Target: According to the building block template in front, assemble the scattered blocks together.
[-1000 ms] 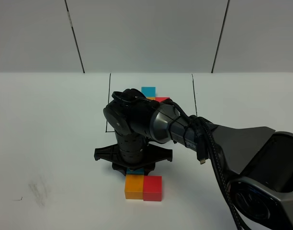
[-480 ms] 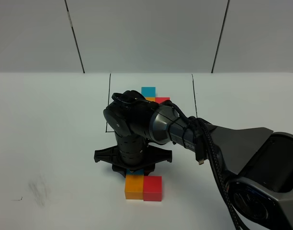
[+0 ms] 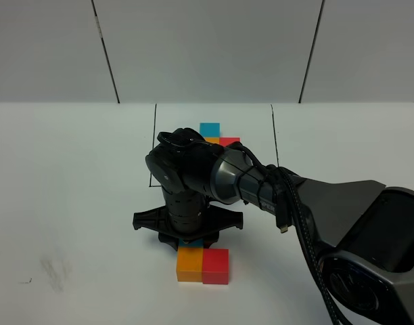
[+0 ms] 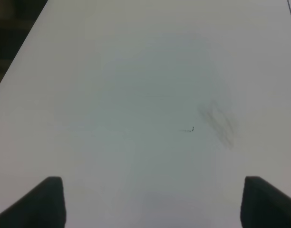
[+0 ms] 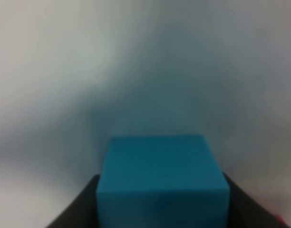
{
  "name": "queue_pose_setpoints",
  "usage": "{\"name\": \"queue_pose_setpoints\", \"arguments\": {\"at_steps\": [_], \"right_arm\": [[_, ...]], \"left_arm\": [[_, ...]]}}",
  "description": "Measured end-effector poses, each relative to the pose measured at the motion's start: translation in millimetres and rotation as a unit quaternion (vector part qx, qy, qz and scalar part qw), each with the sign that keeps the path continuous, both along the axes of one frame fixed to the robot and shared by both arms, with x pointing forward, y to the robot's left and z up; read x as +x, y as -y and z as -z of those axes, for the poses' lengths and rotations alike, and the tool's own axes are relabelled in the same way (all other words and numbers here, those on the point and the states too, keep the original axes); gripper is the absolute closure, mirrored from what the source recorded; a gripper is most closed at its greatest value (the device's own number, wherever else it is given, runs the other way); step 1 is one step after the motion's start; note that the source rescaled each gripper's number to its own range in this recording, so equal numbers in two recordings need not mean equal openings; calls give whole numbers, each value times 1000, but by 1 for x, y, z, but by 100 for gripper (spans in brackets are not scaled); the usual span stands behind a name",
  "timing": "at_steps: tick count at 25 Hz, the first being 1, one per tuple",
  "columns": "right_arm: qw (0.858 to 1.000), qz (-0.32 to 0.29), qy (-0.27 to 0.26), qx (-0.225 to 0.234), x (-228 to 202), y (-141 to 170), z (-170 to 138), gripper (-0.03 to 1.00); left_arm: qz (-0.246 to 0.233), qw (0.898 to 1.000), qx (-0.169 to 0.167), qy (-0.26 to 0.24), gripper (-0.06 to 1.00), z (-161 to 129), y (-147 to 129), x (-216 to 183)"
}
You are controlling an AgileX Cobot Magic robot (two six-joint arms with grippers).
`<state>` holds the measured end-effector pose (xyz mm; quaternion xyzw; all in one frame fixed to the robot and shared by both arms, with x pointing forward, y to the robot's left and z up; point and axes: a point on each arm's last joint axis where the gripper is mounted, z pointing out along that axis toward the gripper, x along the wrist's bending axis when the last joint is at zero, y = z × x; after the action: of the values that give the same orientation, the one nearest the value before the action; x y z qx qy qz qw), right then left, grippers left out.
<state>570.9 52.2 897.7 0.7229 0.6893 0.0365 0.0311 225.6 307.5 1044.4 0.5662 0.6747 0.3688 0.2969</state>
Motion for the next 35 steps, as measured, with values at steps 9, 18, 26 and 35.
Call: {"name": "queue_pose_setpoints", "arguments": {"at_steps": [9, 18, 26, 35], "right_arm": [[1000, -14, 0, -2, 0, 0, 0, 97], [998, -55, 7, -5, 2, -1, 6, 55], [996, -82, 21, 3, 4, -3, -19, 24], [988, -88, 127, 10, 21, 29, -119, 3]], "left_arm": [[0, 1000, 0, 0, 32, 0, 0, 0], [0, 1000, 0, 0, 32, 0, 0, 0], [-1, 1000, -1, 0, 32, 0, 0, 0], [-1, 1000, -1, 0, 32, 0, 0, 0]]}}
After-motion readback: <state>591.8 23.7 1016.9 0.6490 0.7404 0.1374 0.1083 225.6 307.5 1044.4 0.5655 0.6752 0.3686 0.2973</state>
